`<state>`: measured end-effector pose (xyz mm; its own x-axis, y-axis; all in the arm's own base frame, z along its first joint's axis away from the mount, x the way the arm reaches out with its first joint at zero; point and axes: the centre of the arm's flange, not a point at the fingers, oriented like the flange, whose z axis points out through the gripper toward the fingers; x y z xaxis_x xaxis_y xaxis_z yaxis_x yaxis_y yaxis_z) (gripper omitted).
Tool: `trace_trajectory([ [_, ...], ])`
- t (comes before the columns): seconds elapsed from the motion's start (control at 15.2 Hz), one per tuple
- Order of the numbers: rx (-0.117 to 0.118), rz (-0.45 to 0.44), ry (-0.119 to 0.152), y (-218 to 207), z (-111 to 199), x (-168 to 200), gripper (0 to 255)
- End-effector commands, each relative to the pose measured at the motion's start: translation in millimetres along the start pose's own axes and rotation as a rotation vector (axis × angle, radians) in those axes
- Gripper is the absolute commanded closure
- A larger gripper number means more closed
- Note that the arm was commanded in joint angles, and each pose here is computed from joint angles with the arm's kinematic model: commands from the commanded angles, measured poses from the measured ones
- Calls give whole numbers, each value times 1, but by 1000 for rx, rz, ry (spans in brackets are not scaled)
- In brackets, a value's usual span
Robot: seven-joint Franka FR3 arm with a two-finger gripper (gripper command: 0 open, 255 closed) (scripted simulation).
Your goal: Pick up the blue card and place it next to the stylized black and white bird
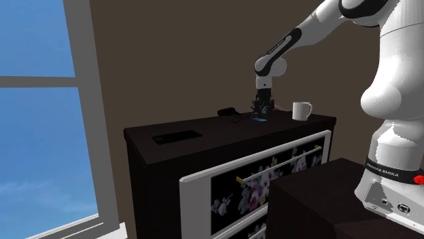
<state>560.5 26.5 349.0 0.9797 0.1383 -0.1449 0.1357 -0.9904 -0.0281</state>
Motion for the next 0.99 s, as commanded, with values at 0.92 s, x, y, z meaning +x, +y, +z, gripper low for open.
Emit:
trace_trajectory([
  [0.92, 0, 0, 0, 0, -50, 0, 0],
])
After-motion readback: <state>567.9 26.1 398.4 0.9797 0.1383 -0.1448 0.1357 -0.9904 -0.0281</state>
